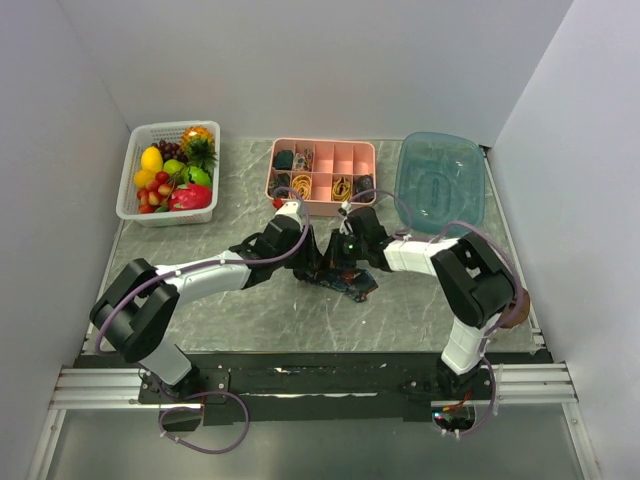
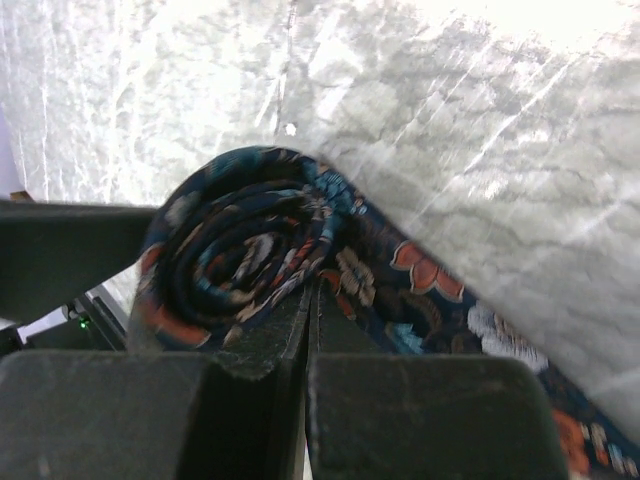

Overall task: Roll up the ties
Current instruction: Roll the tie at the center of the board.

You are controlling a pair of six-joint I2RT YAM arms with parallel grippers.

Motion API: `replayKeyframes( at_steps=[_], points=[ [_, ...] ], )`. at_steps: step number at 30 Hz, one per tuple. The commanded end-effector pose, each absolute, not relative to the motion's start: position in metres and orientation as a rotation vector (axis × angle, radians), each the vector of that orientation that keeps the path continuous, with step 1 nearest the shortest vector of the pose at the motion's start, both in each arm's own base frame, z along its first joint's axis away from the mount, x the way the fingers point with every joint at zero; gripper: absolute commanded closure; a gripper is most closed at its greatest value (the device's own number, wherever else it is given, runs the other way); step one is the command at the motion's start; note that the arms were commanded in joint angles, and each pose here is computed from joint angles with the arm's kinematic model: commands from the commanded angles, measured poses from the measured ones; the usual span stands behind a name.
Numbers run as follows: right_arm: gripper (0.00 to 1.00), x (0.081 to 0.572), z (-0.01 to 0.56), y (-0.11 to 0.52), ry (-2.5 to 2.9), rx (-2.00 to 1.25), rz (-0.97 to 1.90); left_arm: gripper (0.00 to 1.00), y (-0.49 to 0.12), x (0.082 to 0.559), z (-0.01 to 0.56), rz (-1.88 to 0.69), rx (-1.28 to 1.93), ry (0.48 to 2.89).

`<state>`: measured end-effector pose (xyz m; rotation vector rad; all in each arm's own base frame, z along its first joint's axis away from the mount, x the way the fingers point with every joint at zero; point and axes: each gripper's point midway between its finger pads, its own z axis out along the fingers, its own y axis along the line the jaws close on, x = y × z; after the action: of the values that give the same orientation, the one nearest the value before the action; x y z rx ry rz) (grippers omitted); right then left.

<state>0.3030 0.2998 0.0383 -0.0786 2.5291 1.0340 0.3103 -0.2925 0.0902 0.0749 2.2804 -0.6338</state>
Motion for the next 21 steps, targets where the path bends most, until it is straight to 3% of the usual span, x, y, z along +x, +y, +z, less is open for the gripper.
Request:
replayKeyframes(
  at_steps=[1, 21],
  points=[
    [1.0, 0.316, 0.083, 0.294, 2.416, -0.13, 0.997, 0.41, -0.301, 0.313, 0.103, -0.665, 0.101, 2.249],
    [1.0, 0.301, 0.109, 0.273, 2.344, -0.165, 1.005, 0.37, -0.321, 0.309, 0.131, -0.833, 0.084, 2.182]
  ],
)
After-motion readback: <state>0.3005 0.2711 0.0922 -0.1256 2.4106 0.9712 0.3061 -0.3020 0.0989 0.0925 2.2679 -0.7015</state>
